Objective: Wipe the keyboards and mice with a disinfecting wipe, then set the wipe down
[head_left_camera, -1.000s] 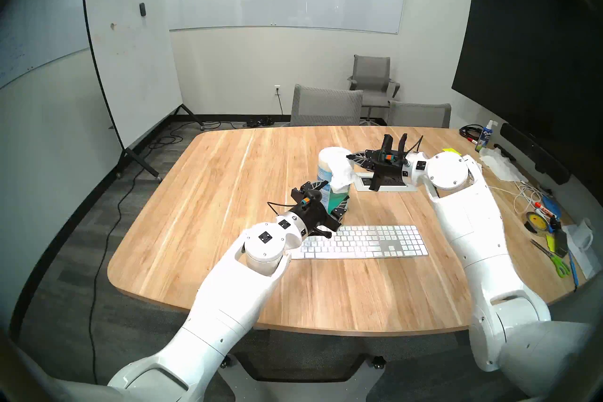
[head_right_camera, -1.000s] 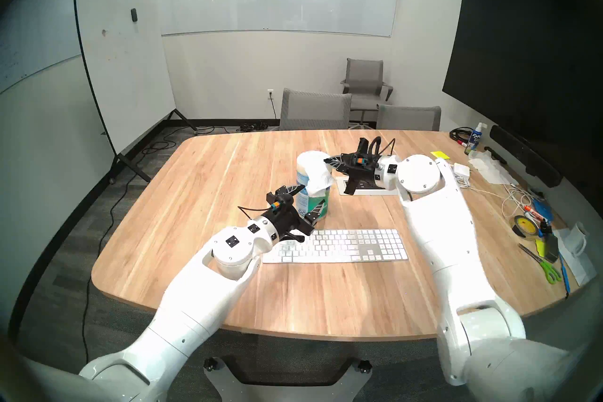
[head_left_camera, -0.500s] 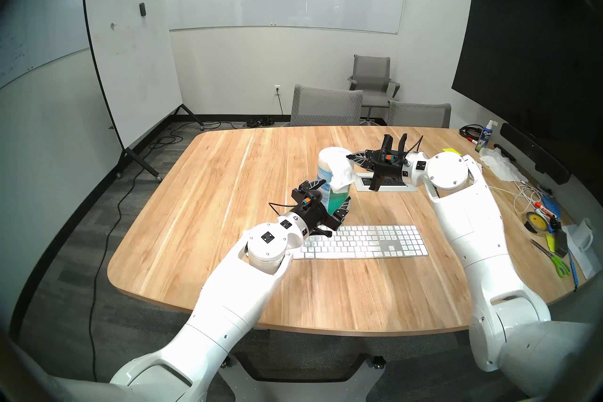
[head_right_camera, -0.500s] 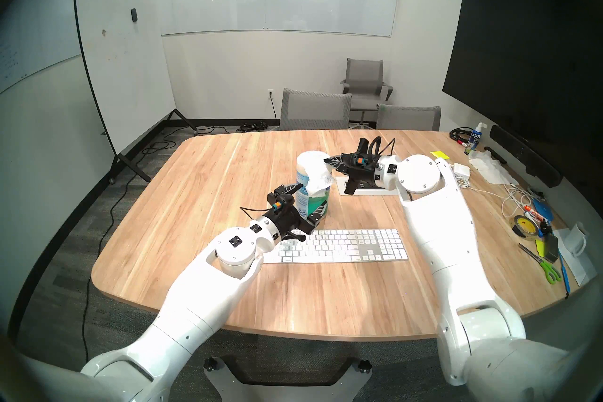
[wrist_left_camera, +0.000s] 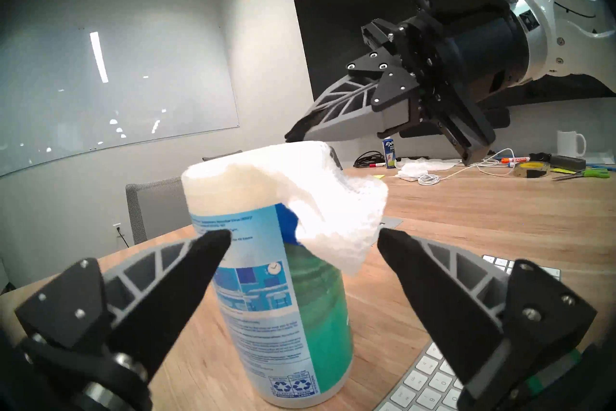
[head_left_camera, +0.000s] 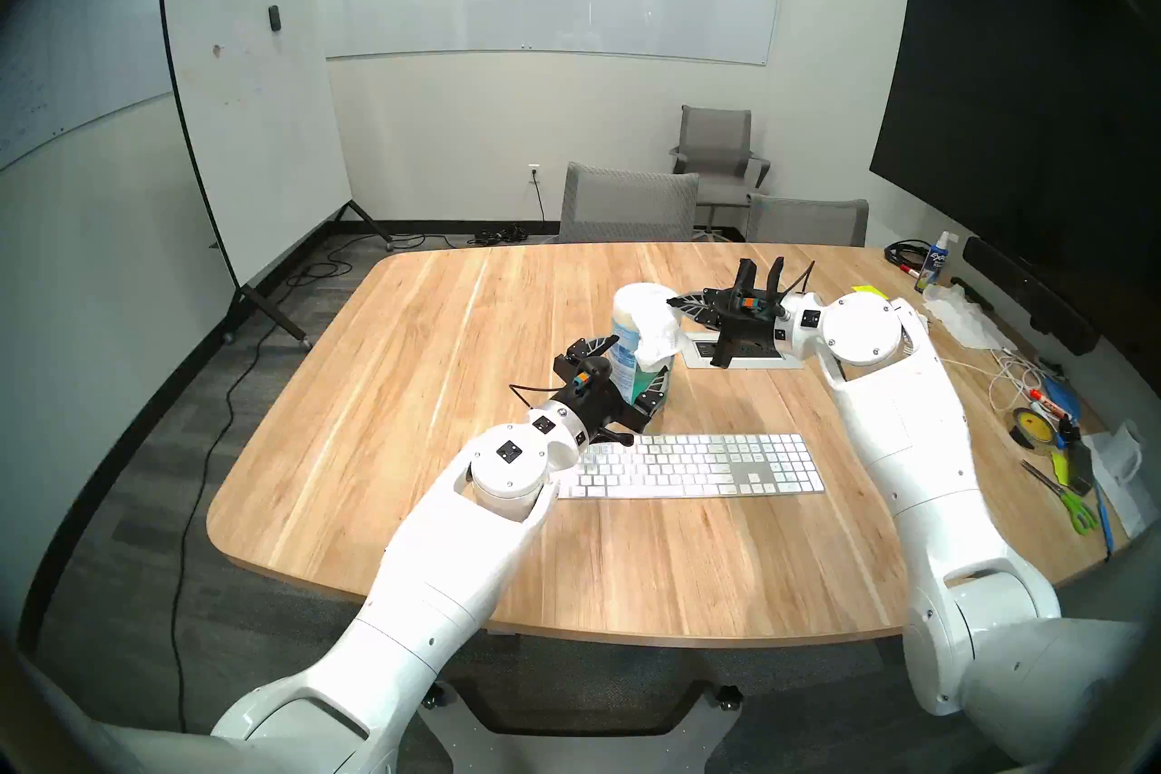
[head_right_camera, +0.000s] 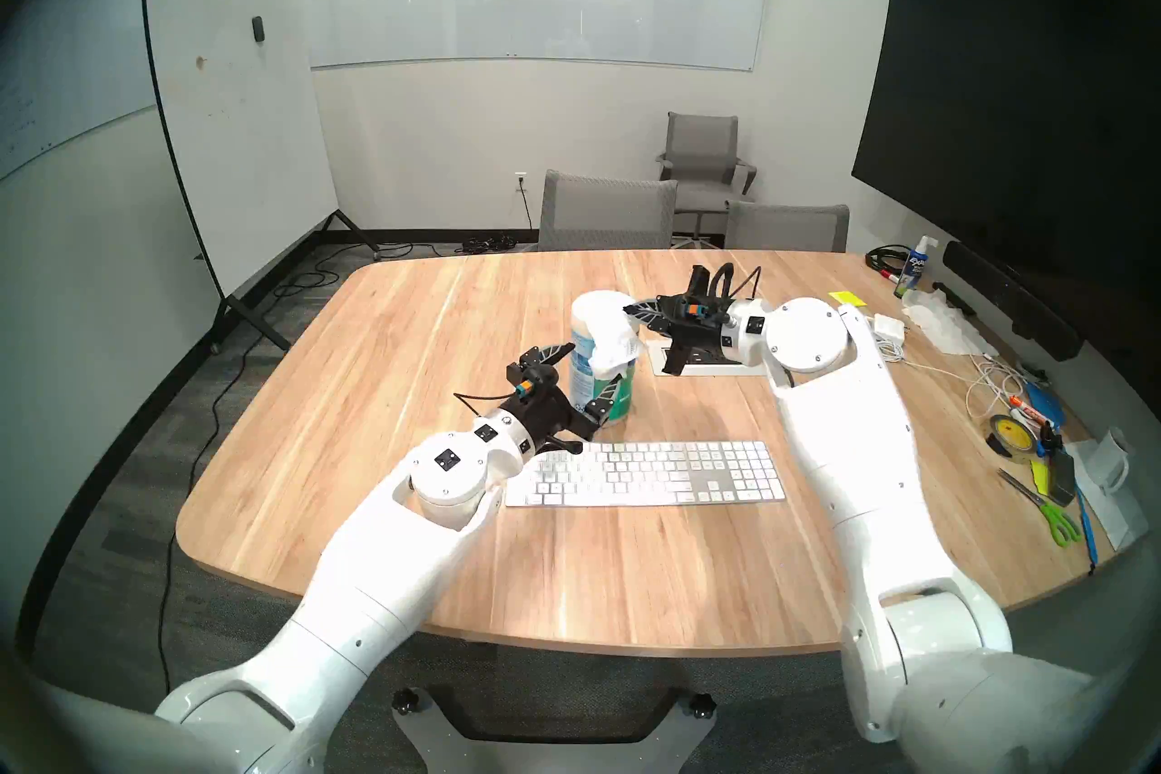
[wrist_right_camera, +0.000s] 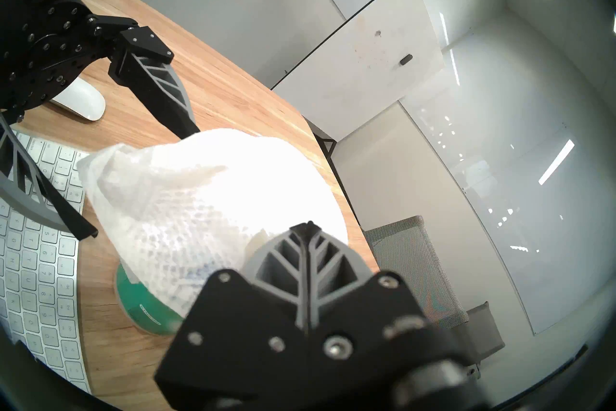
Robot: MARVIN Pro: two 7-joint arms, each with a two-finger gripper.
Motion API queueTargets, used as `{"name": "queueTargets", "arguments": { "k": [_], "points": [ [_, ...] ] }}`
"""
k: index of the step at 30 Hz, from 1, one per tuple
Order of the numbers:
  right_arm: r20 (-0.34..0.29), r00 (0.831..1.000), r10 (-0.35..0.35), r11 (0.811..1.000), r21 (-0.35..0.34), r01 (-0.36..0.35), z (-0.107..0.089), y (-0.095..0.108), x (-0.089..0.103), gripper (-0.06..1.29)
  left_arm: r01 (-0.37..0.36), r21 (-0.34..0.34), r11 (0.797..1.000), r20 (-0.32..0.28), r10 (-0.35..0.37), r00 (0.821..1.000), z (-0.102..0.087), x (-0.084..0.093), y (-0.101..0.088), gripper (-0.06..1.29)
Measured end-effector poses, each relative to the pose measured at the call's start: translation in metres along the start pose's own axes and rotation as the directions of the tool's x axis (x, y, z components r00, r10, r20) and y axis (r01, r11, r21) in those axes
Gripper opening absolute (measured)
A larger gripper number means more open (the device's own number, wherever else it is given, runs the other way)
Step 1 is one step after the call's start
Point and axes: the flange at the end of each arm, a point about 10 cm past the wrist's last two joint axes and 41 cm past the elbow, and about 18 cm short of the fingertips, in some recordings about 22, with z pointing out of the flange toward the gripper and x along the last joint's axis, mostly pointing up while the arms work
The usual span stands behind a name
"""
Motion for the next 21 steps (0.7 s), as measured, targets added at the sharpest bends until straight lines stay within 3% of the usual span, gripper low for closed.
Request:
{"name": "queueTargets", "arguments": {
  "k": [5, 6, 7, 8, 9, 10, 16, 21],
  "points": [
    [0.000, 1.000, 0.000, 1.000, 0.000, 0.000, 0.000, 0.000, 0.000, -0.03, -0.003, -0.008, 1.000, -0.001, 0.003, 1.000, 0.002, -0.001, 0.002, 1.19],
    [0.000, 1.000, 0.000, 1.000, 0.000, 0.000, 0.000, 0.000, 0.000, -0.03, -0.003, -0.011, 1.000, -0.001, 0.003, 1.000, 0.002, -0.002, 0.003, 1.01],
    [0.000, 1.000, 0.000, 1.000, 0.000, 0.000, 0.000, 0.000, 0.000, -0.03, -0.004, -0.012, 1.000, -0.002, 0.004, 1.000, 0.003, -0.002, 0.003, 0.94],
    [0.000, 1.000, 0.000, 1.000, 0.000, 0.000, 0.000, 0.000, 0.000, -0.03, -0.004, -0.014, 1.000, -0.003, 0.004, 1.000, 0.003, -0.002, 0.004, 0.65],
    [0.000, 1.000, 0.000, 1.000, 0.000, 0.000, 0.000, 0.000, 0.000, -0.03, -0.004, -0.014, 1.000, -0.004, 0.004, 1.000, 0.003, -0.003, 0.004, 0.16],
    [0.000, 1.000, 0.000, 1.000, 0.000, 0.000, 0.000, 0.000, 0.000, -0.03, -0.005, -0.014, 1.000, -0.005, 0.005, 1.000, 0.004, -0.003, 0.005, 0.03],
    [0.000, 1.000, 0.000, 1.000, 0.000, 0.000, 0.000, 0.000, 0.000, -0.03, -0.008, -0.008, 1.000, -0.017, 0.008, 1.000, 0.004, -0.001, 0.008, -0.02],
    [0.000, 1.000, 0.000, 1.000, 0.000, 0.000, 0.000, 0.000, 0.000, -0.03, -0.014, -0.004, 1.000, -0.052, 0.013, 0.999, 0.000, 0.013, 0.015, -0.02]
  ]
}}
